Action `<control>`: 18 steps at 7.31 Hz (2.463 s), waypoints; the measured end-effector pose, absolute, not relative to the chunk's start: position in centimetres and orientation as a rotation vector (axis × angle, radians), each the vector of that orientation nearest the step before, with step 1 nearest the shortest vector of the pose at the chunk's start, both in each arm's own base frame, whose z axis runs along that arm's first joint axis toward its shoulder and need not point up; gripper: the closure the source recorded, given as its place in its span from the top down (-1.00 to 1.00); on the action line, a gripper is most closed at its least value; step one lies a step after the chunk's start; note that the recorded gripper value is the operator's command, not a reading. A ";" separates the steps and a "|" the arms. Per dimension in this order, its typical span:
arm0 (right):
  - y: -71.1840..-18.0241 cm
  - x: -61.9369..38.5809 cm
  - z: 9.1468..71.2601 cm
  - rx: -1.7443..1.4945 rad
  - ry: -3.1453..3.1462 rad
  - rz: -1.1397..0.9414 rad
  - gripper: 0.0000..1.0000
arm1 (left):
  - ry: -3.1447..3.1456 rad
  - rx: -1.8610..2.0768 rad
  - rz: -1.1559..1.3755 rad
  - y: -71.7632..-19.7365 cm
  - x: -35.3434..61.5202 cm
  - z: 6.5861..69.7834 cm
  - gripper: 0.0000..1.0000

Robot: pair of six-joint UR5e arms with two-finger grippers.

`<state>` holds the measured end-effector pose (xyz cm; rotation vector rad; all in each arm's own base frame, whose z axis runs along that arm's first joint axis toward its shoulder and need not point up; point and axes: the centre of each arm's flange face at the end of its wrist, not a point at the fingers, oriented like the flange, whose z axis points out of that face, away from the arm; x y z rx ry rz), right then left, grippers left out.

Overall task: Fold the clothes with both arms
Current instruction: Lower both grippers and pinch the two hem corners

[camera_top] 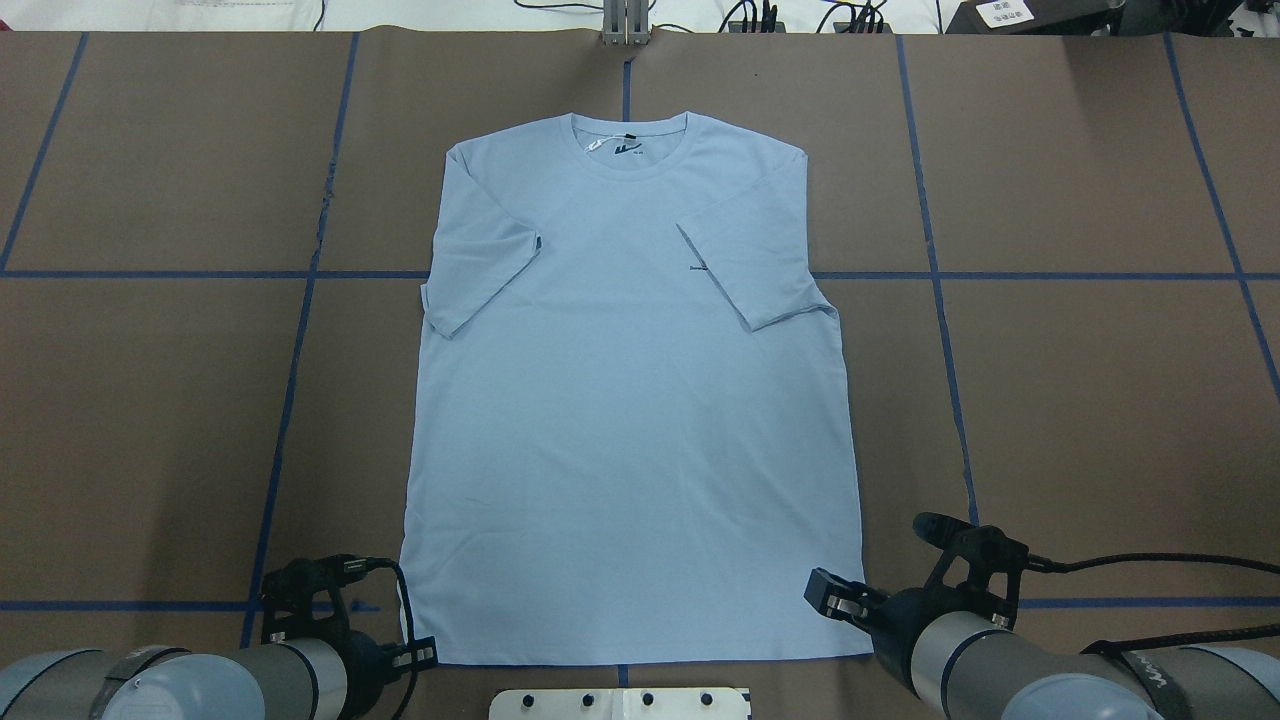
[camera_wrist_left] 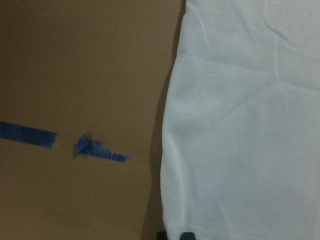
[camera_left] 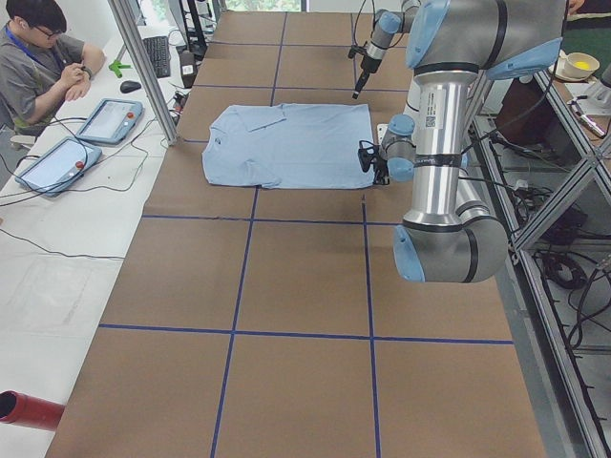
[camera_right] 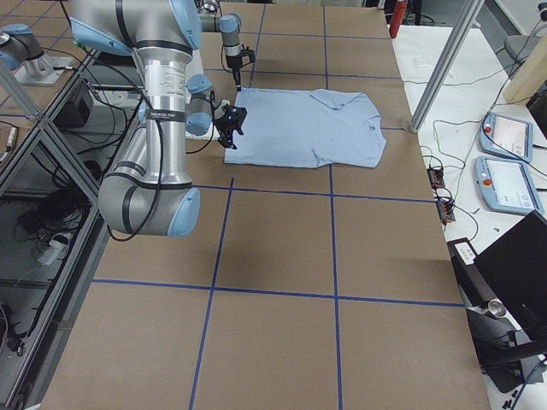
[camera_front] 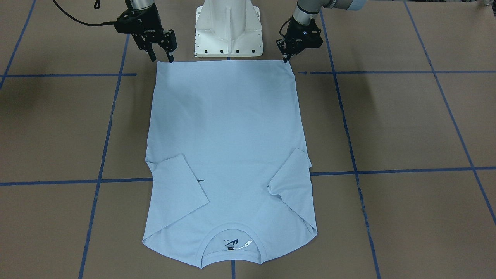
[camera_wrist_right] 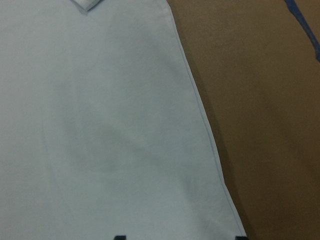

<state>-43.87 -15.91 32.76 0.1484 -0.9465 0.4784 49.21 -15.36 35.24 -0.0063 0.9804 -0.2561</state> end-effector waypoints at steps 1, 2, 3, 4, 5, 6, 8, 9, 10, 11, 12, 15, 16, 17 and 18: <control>-14.8 -44.5 33.5 0.126 -0.932 0.523 0.08 | 0.986 -0.005 -0.259 -15.5 49.1 35.0 -1.00; -13.8 -45.2 34.8 0.134 -0.904 0.544 0.14 | 0.994 -0.005 -0.261 -15.6 48.9 34.6 -1.00; -13.3 -45.8 35.9 0.147 -0.881 0.553 0.15 | 1.002 -0.006 -0.262 -15.6 48.8 34.2 -1.00; -12.9 -46.1 36.6 0.154 -0.865 0.552 0.16 | 1.005 -0.006 -0.263 -15.7 48.7 34.1 -1.00; -12.7 -46.3 37.1 0.158 -0.855 0.549 0.17 | 1.007 -0.007 -0.263 -15.7 48.7 34.0 -1.00; -12.6 -46.5 37.4 0.160 -0.848 0.547 0.17 | 1.008 -0.007 -0.263 -15.7 48.7 34.0 -1.00; -12.5 -46.7 37.8 0.162 -0.840 0.543 0.13 | 1.009 -0.007 -0.264 -15.7 48.7 33.9 -1.00; -12.4 -46.8 37.8 0.162 -0.841 0.543 0.10 | 1.010 -0.007 -0.264 -15.7 48.6 33.9 -1.00; -12.4 -46.9 37.8 0.162 -0.840 0.542 0.02 | 1.010 -0.007 -0.263 -15.7 48.6 33.9 -1.00; -12.3 -47.0 37.8 0.162 -0.839 0.542 0.00 | 1.010 -0.007 -0.263 -15.7 48.6 33.9 -1.00; -12.3 -47.1 37.9 0.165 -0.839 0.543 -0.12 | 1.010 -0.007 -0.263 -15.7 48.6 33.9 -1.00; -12.3 -47.3 37.9 0.174 -0.841 0.545 -1.00 | 1.011 -0.007 -0.264 -15.7 48.7 33.9 -1.00; -12.3 -47.3 37.9 0.176 -0.841 0.545 -1.00 | 1.011 -0.007 -0.264 -15.7 48.7 33.8 -1.00; -12.3 -47.3 37.9 0.178 -0.841 0.545 -1.00 | 1.015 -0.007 -0.263 -15.7 48.6 33.7 -1.00; -12.2 -47.3 37.9 0.180 -0.840 0.544 -1.00 | 1.020 -0.008 -0.263 -15.7 48.4 33.4 -1.00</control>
